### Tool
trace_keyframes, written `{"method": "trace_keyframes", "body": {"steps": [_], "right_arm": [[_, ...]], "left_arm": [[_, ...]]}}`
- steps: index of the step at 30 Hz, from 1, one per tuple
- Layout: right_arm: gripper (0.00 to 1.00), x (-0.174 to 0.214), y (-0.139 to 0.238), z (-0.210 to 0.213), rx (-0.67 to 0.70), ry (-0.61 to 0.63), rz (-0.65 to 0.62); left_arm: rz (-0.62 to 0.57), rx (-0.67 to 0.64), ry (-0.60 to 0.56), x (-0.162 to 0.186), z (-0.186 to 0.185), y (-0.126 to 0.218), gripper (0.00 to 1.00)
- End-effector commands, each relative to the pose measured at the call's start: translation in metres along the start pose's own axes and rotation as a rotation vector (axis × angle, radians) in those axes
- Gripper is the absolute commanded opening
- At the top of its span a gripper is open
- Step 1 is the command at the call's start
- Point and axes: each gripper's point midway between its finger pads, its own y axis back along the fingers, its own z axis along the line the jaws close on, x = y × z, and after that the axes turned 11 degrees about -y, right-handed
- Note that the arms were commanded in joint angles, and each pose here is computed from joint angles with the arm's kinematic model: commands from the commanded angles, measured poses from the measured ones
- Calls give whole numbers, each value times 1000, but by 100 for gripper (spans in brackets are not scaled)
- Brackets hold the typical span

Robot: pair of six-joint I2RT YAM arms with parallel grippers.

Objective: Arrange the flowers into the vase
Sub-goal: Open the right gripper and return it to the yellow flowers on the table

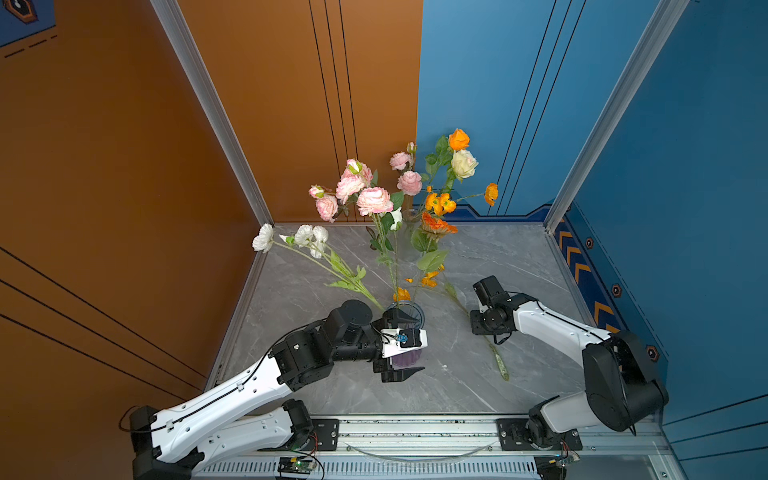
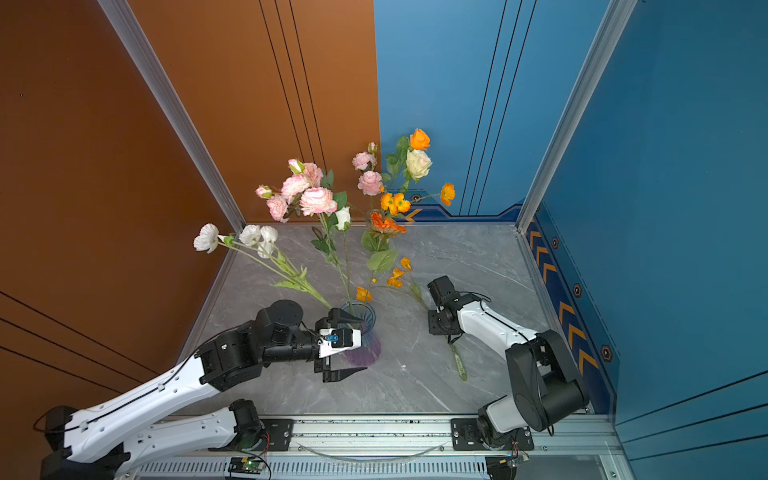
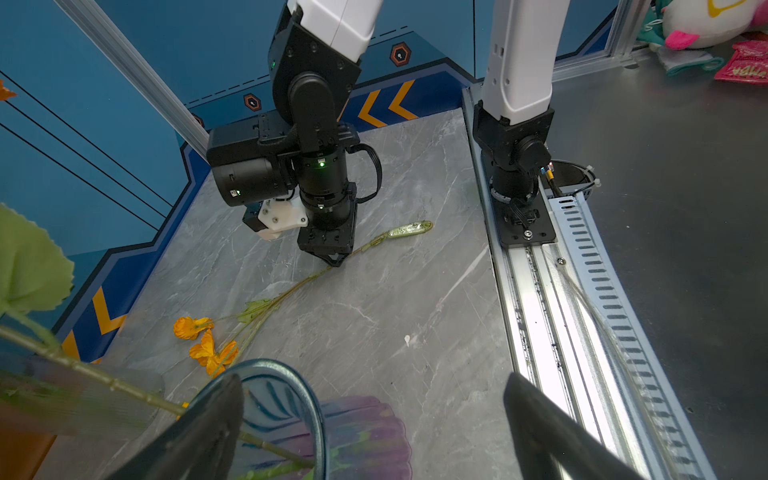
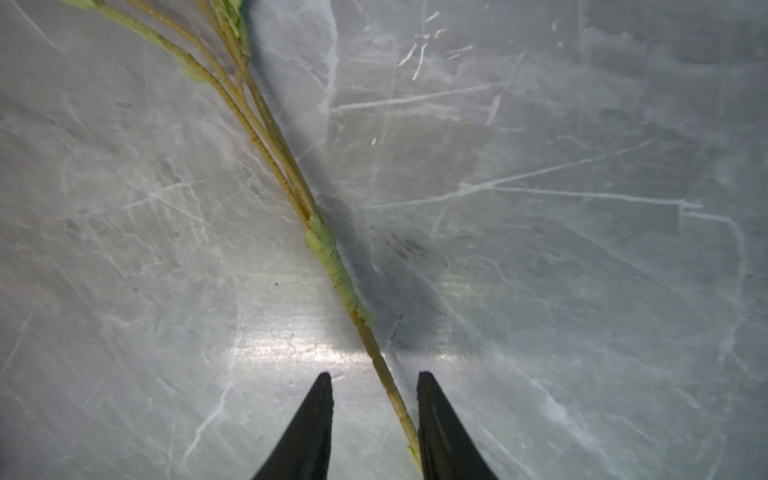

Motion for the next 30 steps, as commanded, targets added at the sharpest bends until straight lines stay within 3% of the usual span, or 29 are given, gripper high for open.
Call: {"method": "trace_keyframes", "body": {"steps": [1,19,24,30], "right_arm": [[30,-3,-5,6,-8,6,20],[29,4,-26,8,42,26,125],[8,3,-27,13,32,43,130],[0,0,0,18,7,81,52]], "left_arm": [[-15,17,13,-1,-6,1,98],[-29,11,16,-3,-5,5,98],[-35,6,16,-5,-4,7,98],[-38,-2,15,-5,-3,9,98]]}}
